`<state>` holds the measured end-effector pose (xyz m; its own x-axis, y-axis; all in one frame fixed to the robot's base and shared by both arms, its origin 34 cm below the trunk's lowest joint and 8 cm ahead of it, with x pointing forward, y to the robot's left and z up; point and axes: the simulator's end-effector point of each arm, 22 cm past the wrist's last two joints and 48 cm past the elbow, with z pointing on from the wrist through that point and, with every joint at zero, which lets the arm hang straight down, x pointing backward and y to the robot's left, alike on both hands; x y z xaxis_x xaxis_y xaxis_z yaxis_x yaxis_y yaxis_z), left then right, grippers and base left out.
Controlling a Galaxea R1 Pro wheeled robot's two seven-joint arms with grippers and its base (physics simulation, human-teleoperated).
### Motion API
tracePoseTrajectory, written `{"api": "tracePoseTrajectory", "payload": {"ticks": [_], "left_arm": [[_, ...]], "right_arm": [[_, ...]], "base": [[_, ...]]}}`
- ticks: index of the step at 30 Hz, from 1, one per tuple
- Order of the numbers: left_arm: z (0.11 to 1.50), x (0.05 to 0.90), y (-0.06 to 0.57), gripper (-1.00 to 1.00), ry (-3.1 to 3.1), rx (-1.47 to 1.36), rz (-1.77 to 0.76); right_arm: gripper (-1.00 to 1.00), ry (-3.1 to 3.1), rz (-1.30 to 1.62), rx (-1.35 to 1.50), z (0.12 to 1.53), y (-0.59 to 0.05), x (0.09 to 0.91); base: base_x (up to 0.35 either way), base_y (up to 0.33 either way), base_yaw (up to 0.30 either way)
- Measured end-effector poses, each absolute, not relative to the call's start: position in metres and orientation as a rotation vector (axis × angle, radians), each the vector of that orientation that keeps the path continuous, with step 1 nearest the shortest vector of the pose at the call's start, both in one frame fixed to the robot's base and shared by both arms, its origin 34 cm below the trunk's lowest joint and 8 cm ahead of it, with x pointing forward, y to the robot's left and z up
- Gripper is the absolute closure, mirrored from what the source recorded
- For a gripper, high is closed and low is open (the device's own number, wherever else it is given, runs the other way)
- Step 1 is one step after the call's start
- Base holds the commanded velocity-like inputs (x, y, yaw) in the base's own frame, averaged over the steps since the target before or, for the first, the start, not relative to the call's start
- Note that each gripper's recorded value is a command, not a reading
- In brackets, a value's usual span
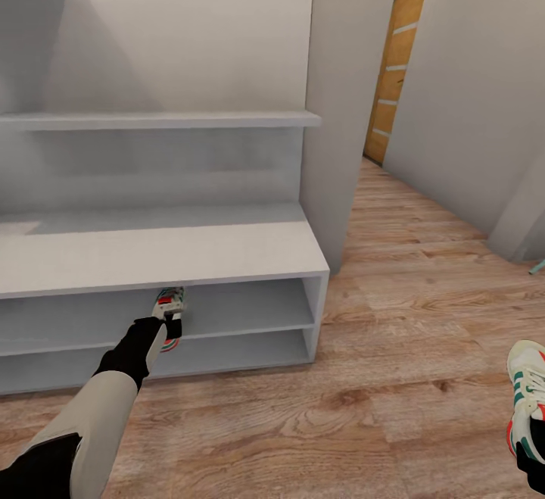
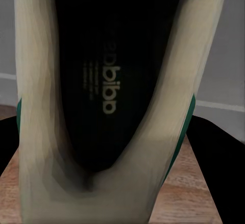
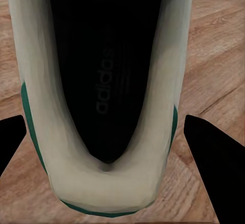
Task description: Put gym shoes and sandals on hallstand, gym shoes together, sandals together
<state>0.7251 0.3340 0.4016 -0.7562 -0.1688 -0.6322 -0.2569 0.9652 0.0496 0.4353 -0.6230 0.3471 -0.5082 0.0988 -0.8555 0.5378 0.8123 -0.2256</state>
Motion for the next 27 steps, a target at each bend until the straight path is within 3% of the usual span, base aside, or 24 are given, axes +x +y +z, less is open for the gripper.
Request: {"api": "tracePoseTrajectory", "payload": {"ticks": [27], "left_arm": [[0.4009,0.7246,0.3342,1.0,2.441,-0.296,0.178]], "right_arm": [[1.0,2.056,-0.591,0.47,0.3472,-0.623,0.4353]], "base": [[0.043,0.0,0.0]]}}
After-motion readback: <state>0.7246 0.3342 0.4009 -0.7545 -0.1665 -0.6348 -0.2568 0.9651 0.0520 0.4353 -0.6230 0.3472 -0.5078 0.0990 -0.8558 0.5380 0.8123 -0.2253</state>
